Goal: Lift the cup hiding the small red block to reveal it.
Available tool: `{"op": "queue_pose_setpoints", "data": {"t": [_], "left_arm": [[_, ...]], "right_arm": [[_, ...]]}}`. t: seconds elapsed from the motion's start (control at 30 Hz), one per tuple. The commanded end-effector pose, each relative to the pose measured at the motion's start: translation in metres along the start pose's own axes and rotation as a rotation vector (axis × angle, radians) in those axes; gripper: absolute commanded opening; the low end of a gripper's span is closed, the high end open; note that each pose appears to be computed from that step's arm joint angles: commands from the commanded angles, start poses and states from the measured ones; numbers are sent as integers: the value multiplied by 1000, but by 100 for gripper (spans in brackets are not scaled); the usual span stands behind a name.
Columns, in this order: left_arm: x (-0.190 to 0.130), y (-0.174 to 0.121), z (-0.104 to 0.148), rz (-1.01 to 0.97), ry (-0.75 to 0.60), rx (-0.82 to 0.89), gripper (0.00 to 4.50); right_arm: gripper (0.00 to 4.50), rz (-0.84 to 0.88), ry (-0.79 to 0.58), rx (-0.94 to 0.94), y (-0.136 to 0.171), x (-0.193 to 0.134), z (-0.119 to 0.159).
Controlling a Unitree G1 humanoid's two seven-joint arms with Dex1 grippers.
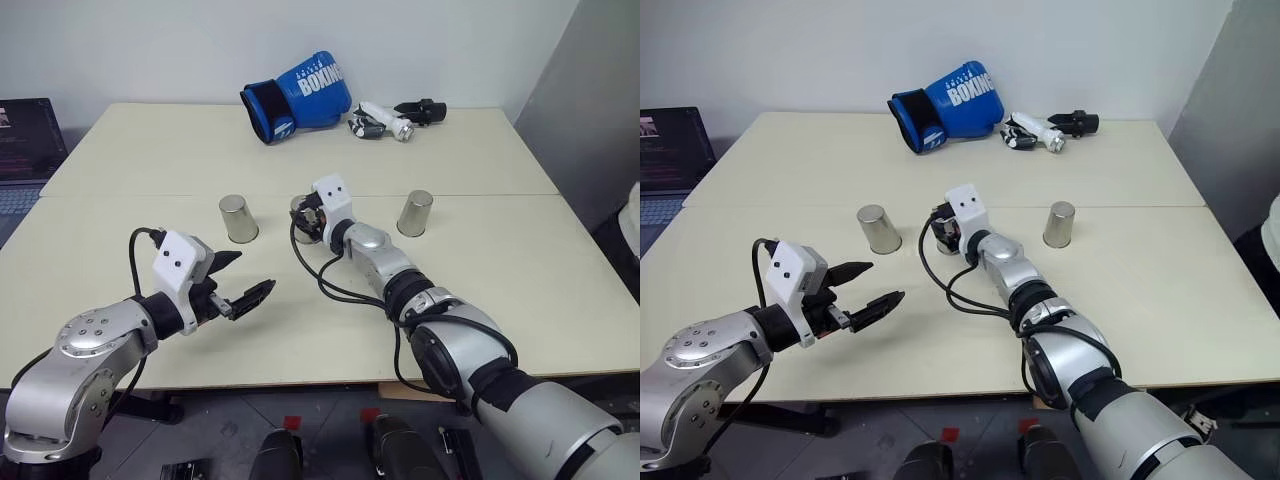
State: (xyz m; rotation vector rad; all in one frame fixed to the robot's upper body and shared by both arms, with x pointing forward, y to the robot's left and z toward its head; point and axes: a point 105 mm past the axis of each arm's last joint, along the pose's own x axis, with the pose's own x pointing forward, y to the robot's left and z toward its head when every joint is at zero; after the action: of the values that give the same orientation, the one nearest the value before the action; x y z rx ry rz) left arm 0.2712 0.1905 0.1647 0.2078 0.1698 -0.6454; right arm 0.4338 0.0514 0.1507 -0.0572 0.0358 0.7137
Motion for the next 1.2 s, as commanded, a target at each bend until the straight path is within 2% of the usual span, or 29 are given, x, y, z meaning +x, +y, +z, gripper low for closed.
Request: {"op": "queue_pose_setpoints", "data": {"t": [0.03,0.17,0.27,0.43,0.63,0.67,0.7,0.87,1.03,1.2], "left_arm": [[-2,0,6,7,-20,24,450],[-3,1,4,9,-13,21,450],[-4,0,3,8,-9,20,450],[-2,1,2,0,-3,21,450],[-1,2,2,-7,-1,24,450],[-1,2,2,-8,-2,25,450],[-1,2,2,-9,-2,26,450],[-1,4,3,-7,0,30,450],[-5,9,4,-2,7,30,450],[-18,27,9,18,35,44,450]], "right_arm": [[251,32,-189,13,-5,0,60],[251,7,-248,2,-23,-12,83],[251,-73,-211,-58,-43,-22,82],[251,-181,-97,-70,-69,-29,55],[251,-221,-5,10,-77,-30,19],[320,-231,9,11,-79,-32,13],[326,-238,18,11,-81,-33,9],[436,-238,22,-19,-85,-39,5],[444,-184,12,-56,-85,-61,18],[444,-68,93,-92,-77,-123,23]]}}
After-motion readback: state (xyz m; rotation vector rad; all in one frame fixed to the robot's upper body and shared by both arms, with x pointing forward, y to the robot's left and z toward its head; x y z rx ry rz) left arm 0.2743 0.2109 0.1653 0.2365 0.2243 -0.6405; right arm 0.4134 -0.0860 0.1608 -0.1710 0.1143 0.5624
